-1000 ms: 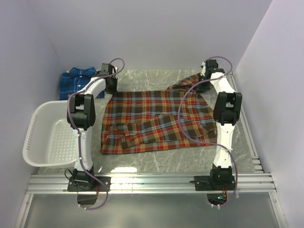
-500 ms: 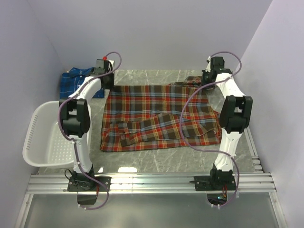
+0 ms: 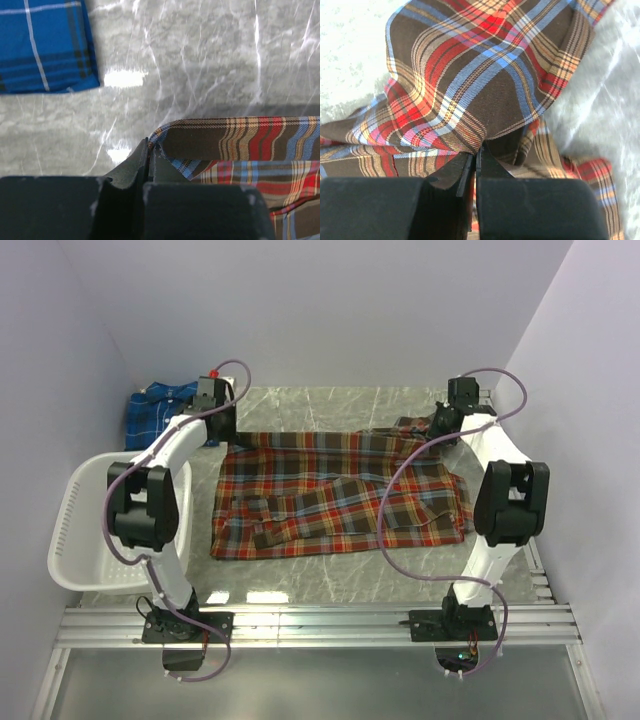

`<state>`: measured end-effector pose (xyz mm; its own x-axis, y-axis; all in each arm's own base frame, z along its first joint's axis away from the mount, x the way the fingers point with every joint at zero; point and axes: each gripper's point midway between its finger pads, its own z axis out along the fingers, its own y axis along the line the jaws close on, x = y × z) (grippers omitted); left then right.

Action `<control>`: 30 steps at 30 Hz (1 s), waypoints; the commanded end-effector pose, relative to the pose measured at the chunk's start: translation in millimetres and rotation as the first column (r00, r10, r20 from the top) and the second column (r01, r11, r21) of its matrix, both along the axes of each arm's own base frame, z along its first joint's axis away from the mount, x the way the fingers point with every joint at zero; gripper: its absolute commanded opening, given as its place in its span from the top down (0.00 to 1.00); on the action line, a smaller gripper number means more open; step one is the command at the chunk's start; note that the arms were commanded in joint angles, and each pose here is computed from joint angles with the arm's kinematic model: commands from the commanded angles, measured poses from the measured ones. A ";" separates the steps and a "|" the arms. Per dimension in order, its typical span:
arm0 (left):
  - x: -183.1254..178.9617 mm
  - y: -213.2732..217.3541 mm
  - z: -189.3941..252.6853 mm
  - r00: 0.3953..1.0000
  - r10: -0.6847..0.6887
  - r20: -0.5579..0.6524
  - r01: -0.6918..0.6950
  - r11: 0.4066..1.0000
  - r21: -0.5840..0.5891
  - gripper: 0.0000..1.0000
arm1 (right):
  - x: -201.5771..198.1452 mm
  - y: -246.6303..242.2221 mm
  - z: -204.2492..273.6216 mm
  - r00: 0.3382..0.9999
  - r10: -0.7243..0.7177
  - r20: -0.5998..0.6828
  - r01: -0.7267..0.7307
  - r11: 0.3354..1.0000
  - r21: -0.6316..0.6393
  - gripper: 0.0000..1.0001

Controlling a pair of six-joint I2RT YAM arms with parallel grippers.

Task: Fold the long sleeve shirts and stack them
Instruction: Fold the shirt

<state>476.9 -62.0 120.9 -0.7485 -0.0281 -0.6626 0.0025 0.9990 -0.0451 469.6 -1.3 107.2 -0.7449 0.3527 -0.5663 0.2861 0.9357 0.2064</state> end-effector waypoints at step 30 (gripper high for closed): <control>-95.0 20.5 -0.1 0.989 0.148 0.006 -0.146 0.967 0.210 0.99 | -103.9 -48.8 -2.8 0.906 -0.424 -0.004 0.421 0.901 -0.101 1.00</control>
<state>388.2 -71.6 114.8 -0.7707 0.0366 -0.6361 -0.0269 0.9956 0.0899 370.5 -19.5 94.3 -0.6503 0.5572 -0.5163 0.5670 0.8084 0.1582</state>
